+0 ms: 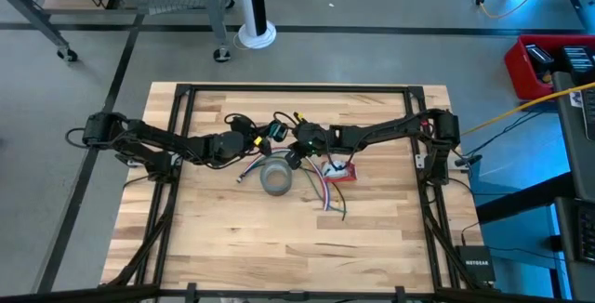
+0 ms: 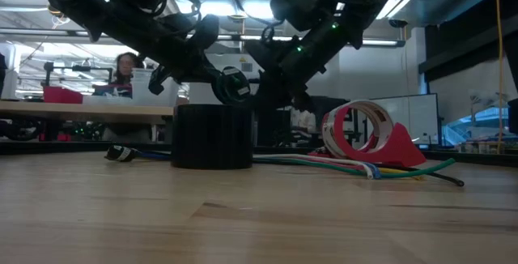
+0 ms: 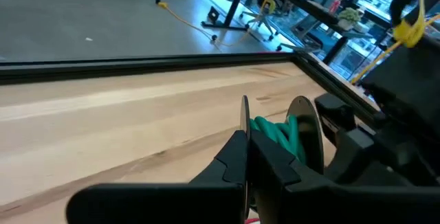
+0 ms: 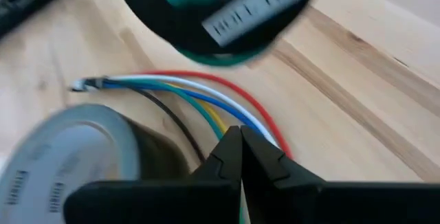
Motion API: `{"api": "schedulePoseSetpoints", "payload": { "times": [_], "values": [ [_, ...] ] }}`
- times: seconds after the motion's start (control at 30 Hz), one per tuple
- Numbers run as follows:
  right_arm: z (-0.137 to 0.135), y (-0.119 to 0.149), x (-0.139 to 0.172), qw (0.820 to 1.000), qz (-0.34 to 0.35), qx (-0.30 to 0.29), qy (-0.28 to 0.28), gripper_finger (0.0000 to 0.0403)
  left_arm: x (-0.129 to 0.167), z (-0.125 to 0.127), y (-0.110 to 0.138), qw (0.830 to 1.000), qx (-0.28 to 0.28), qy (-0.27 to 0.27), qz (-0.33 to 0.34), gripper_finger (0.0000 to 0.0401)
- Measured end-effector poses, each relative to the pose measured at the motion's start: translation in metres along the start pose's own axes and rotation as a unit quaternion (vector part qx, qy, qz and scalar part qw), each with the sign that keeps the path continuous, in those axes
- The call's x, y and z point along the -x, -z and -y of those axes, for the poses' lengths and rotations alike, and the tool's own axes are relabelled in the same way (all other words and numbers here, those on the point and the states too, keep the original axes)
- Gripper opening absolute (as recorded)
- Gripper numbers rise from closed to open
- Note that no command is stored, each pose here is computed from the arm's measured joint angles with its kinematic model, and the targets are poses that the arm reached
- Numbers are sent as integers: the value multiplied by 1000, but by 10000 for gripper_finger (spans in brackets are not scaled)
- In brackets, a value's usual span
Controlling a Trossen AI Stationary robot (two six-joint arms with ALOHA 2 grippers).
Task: Coil cords
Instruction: Coil the green wire onto the black spool
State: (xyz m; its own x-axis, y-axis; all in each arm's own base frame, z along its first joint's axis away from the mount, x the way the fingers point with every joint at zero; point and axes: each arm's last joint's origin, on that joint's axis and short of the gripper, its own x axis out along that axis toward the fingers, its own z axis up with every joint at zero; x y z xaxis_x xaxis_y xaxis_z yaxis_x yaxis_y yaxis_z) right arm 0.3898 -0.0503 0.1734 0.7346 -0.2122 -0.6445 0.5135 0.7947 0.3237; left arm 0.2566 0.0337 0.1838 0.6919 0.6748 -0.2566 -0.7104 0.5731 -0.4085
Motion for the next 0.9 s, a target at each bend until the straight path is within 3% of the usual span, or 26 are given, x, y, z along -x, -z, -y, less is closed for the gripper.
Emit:
{"api": "schedulePoseSetpoints", "payload": {
  "times": [0.33,0.63,0.9],
  "values": [
    [13,8,1,995,-32,23,86,3,1,1,4,999,-2,21,-30,0],
    [48,6,-4,995,-74,-45,53,3,-6,-13,8,996,0,-1,-85,0],
    [70,6,-6,992,-89,-89,-12,3,-20,-35,-1,991,-14,20,-134,0]
  ]
}}
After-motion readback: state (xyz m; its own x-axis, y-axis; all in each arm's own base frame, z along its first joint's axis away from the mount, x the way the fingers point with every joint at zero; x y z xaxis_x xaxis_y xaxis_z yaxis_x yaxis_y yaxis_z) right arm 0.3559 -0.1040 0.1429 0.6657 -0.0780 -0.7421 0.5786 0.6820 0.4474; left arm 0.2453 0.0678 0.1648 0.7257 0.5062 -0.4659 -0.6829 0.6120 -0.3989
